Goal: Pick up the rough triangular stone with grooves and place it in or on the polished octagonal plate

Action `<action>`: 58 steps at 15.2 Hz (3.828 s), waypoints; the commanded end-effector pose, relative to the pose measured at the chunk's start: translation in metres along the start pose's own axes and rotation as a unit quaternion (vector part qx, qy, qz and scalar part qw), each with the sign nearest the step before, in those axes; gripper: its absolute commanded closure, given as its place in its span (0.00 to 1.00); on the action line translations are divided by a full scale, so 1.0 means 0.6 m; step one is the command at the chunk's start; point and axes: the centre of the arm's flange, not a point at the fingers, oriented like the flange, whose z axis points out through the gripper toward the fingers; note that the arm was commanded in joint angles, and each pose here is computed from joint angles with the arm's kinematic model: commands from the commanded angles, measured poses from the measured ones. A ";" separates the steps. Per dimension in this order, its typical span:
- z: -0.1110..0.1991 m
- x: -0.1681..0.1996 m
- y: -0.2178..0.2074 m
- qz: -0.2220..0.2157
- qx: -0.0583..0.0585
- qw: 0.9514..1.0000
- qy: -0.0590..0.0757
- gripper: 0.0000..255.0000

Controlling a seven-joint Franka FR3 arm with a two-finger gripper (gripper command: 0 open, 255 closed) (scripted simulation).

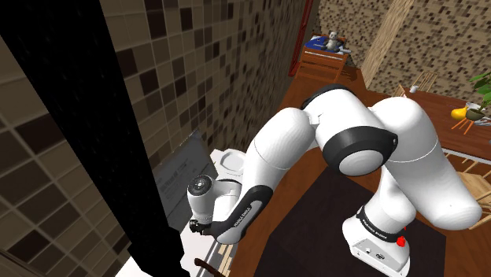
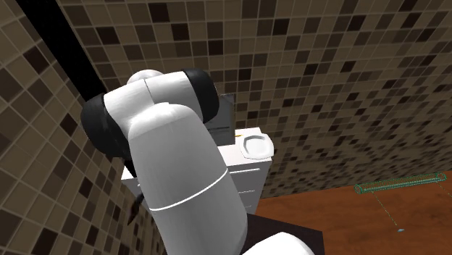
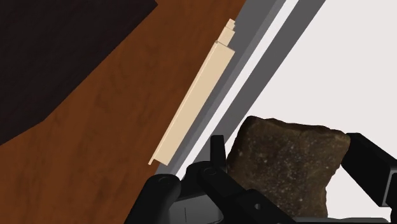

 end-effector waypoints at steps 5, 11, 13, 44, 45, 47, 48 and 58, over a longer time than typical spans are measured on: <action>-0.035 0.003 0.003 0.000 0.000 1.000 0.000 1.00; -0.088 0.006 0.007 0.000 0.000 1.000 0.000 1.00; -0.105 0.007 0.009 0.000 0.000 1.000 0.000 1.00; -0.120 0.512 0.237 0.000 0.000 1.000 0.000 1.00; -0.118 0.532 0.246 0.000 0.000 1.000 0.000 1.00; -0.109 0.546 0.252 0.000 0.000 1.000 0.000 1.00; -0.100 0.545 0.251 0.000 0.000 1.000 0.000 1.00; -0.013 0.539 0.244 0.000 0.000 1.000 0.000 1.00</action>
